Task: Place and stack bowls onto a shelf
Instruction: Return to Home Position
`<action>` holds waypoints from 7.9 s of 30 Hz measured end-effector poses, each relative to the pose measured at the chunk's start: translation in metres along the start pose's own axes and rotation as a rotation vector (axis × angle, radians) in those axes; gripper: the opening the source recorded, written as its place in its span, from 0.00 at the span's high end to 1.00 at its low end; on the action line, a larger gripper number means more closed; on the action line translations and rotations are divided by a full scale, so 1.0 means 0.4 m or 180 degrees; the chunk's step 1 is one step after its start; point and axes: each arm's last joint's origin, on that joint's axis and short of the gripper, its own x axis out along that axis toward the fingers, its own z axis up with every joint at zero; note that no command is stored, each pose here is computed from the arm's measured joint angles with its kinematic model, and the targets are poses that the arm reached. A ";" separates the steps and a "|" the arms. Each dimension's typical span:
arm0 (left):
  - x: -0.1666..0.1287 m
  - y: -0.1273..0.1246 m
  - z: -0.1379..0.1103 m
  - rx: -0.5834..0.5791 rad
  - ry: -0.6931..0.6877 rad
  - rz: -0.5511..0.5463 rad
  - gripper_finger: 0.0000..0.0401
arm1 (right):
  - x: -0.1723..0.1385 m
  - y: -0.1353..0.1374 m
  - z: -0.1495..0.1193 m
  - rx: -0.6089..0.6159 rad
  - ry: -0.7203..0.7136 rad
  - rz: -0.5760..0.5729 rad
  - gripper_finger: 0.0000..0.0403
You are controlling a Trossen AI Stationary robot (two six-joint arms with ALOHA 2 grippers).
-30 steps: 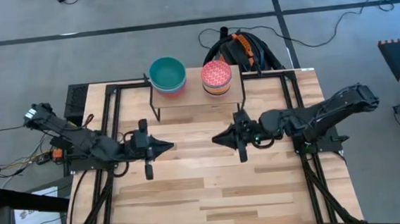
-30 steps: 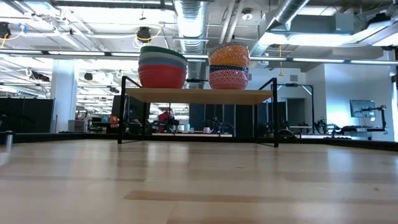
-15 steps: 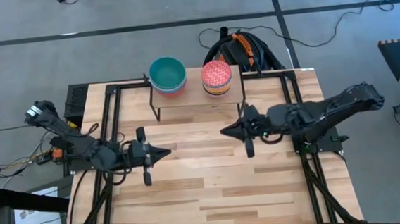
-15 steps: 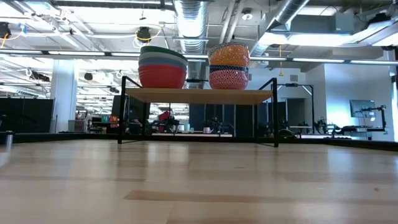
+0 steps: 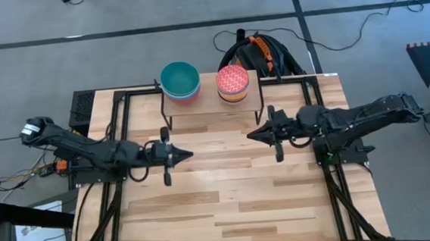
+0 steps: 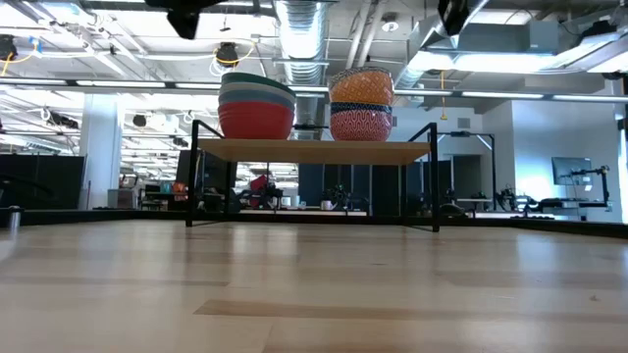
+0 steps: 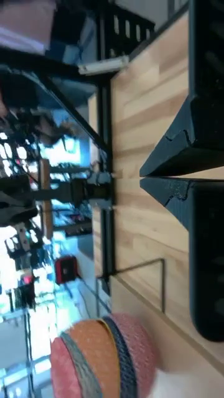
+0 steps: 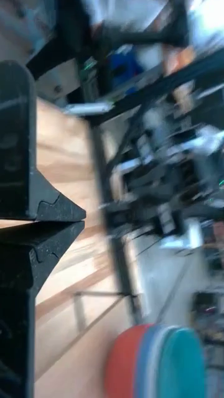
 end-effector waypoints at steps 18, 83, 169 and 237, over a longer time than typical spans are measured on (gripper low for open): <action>0.013 0.091 0.023 0.0151 -0.0244 -0.0055 1.00 | -0.167 -0.052 -0.085 -0.0236 -0.0429 0.0224 0.95; -0.259 0.150 -0.271 0.0155 -0.0288 0.0124 1.00 | -0.257 -0.130 -0.380 -0.0419 -0.0722 0.0273 0.95; -0.256 0.158 -0.277 0.0131 -0.0253 0.0103 1.00 | -0.237 -0.102 -0.429 -0.0288 0.0501 0.0503 0.85; -0.256 0.156 -0.277 0.0131 -0.0256 0.0082 1.00 | -0.220 -0.104 -0.450 -0.0316 0.0843 0.0443 0.85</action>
